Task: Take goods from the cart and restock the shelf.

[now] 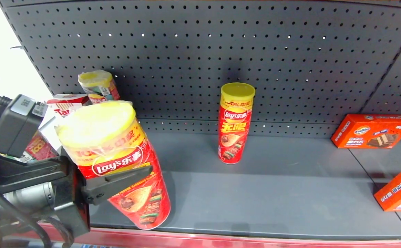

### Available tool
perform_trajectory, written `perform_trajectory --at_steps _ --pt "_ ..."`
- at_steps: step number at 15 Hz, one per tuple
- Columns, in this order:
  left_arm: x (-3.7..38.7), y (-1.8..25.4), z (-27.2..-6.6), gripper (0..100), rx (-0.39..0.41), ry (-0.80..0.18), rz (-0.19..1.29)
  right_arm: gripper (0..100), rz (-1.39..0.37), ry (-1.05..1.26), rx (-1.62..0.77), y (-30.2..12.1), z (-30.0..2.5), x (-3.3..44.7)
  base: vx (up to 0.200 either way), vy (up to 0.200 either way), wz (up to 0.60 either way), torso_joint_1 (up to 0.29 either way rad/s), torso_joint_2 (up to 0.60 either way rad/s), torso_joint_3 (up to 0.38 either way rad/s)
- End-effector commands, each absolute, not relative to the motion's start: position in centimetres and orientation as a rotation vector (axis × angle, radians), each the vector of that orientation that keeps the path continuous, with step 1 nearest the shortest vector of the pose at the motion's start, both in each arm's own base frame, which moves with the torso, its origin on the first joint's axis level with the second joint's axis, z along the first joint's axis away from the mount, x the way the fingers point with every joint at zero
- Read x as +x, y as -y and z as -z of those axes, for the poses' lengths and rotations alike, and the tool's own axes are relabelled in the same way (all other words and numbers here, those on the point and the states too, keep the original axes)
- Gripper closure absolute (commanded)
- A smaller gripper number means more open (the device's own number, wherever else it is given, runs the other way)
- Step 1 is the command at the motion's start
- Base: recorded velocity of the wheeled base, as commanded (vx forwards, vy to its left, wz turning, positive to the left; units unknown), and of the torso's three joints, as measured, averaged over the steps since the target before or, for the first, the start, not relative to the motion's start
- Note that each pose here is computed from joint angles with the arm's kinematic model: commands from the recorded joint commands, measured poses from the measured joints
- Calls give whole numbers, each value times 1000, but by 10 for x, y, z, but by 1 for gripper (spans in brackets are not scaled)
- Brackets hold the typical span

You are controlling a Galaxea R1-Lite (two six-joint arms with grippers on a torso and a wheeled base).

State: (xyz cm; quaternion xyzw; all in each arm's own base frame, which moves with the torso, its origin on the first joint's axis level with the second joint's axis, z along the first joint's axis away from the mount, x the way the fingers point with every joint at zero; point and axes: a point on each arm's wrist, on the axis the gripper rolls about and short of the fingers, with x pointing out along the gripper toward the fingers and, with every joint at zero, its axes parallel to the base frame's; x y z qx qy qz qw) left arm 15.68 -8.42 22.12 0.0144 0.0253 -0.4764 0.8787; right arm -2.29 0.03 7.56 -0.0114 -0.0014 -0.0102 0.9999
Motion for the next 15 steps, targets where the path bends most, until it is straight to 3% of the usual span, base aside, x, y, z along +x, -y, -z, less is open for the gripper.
perform_trajectory --at_steps 1,6,7,8,10,15 --pt "155 83 -220 100 29 -54 992 0 20 1 -25 0 -76 -23 0 0 -600 2 2 2" --pt "152 82 -222 100 27 -44 992 0 11 4 -25 0 -76 -23 0 0 0 0 0 0" --pt "152 81 -222 100 27 -42 988 0 -8 58 -40 -1 -88 -26 0 0 0 0 0 0" --pt "152 81 -223 100 27 -39 990 0 -74 99 -38 -2 -175 -23 0 0 0 0 0 0" --pt "152 81 -222 100 25 -41 993 0 -181 93 -42 -4 -201 -16 0 0 0 0 0 0" --pt "152 81 -223 100 26 -33 996 0 -360 -20 -146 -8 -216 21 0 0 0 0 0 0"
